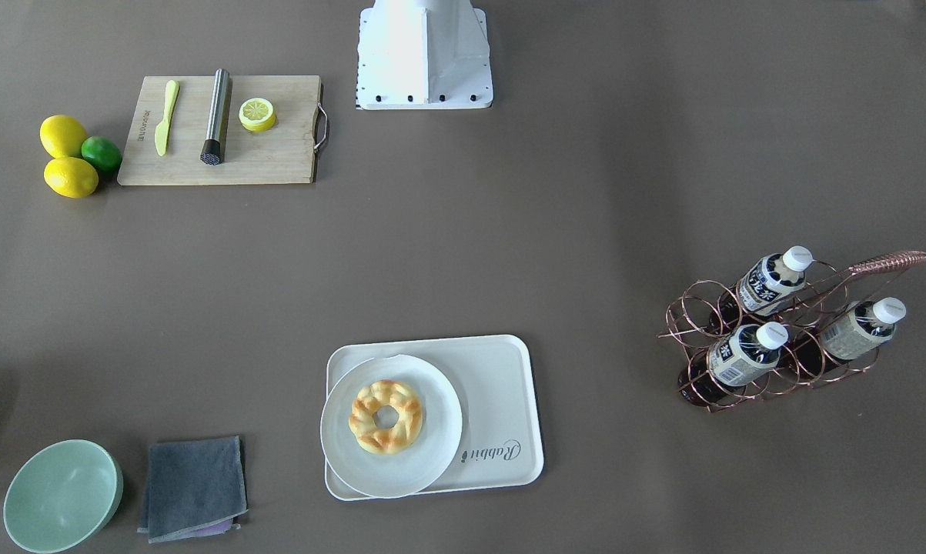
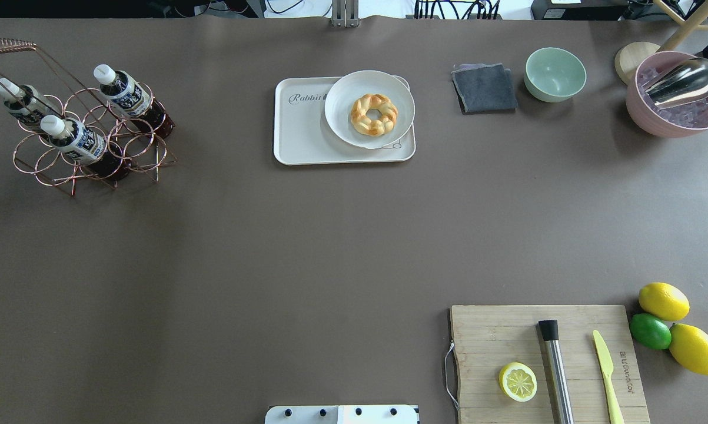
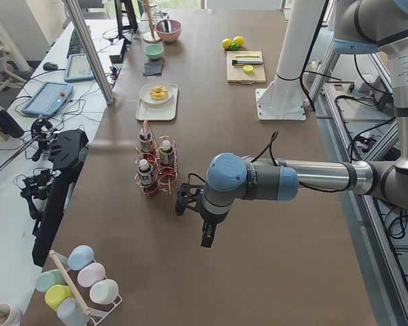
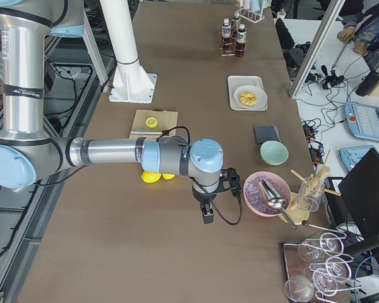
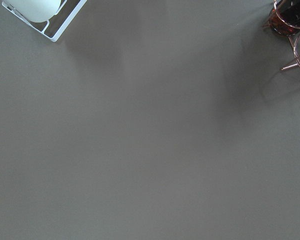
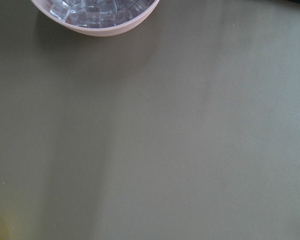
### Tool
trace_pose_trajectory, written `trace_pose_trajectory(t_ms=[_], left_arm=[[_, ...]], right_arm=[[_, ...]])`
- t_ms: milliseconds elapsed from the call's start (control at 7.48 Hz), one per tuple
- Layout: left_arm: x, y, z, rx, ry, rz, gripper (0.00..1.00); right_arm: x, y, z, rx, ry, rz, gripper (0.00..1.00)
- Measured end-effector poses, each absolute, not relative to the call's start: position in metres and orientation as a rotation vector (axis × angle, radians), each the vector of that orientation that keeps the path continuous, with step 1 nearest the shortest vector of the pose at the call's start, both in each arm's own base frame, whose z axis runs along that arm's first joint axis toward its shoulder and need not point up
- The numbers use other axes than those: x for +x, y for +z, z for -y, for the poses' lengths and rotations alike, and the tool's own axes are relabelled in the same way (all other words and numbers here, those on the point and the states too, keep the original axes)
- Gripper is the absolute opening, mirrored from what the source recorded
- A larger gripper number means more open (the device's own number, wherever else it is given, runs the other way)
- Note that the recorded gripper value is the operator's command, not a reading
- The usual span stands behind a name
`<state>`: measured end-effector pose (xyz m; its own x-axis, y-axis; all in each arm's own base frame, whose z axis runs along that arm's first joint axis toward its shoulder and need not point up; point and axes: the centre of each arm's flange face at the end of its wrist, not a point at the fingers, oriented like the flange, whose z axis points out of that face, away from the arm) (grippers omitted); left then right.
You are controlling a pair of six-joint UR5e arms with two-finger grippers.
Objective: Place tea on tray
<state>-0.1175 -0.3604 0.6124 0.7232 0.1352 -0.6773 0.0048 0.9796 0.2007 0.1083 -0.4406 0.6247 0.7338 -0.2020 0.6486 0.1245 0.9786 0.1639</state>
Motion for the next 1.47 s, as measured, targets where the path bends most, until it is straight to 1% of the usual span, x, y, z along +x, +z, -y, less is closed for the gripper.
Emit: trace_pose_trajectory(t_ms=[802, 1471], left_arm=[[-0.110, 0.601, 0.364, 0.213, 0.100, -0.766, 0.98], [-0.104, 0.610, 0.361, 0.233, 0.117, -0.762, 0.97]], right_arm=[[0.110, 0.626, 0.439, 0.113, -0.174, 0.737, 1.00], [0.107, 0.624, 0.439, 0.122, -0.181, 0.752, 1.00]])
